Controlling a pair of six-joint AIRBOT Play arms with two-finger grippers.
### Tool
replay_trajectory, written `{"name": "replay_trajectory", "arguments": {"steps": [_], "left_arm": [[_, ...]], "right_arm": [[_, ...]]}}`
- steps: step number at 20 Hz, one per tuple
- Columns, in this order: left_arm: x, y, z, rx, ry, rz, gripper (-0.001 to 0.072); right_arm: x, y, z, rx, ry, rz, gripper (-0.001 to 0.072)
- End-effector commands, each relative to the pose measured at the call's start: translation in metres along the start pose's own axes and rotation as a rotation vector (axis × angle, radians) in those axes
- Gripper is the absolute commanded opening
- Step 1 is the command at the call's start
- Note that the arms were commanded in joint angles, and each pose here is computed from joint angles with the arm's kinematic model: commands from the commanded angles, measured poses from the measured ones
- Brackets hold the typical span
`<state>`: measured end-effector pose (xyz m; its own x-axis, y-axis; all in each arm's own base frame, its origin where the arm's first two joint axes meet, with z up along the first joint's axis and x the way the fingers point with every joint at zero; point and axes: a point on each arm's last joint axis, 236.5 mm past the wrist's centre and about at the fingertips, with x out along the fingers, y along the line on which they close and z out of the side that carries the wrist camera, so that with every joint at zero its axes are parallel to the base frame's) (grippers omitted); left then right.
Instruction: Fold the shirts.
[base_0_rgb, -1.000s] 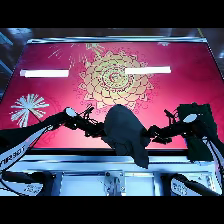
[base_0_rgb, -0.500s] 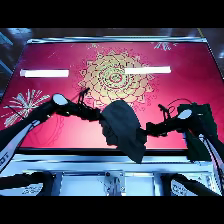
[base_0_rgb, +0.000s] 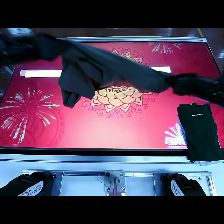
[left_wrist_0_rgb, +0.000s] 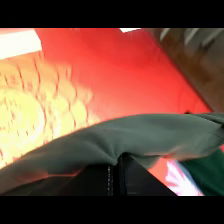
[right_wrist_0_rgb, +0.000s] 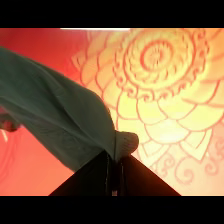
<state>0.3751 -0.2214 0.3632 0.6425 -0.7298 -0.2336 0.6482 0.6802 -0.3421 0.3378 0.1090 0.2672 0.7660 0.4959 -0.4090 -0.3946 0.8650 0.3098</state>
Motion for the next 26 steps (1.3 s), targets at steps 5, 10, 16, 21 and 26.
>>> {"name": "replay_trajectory", "arguments": {"steps": [5,10,16,21,26], "left_arm": [[-0.038,-0.001,-0.012,0.13,0.133,0.079,0.0041],[-0.025,0.018,-0.095,0.044,0.42,0.051,0.0041],[0.034,0.05,-0.249,-0.21,0.712,0.007,0.0041],[0.125,0.065,-0.351,-0.406,0.723,0.039,0.0042],[0.108,0.106,-0.366,-0.55,0.832,0.074,0.0551]], "right_arm": [[-0.048,0.003,-0.015,0.021,0.092,-0.111,0.0066],[-0.052,-0.029,-0.126,0.166,0.524,-0.218,0.0066],[0.01,-0.059,-0.23,0.396,0.666,-0.205,0.0066],[0.073,-0.099,-0.253,0.523,0.624,-0.243,0.0066],[0.094,-0.112,-0.266,0.57,0.636,-0.253,0.0067]]}}
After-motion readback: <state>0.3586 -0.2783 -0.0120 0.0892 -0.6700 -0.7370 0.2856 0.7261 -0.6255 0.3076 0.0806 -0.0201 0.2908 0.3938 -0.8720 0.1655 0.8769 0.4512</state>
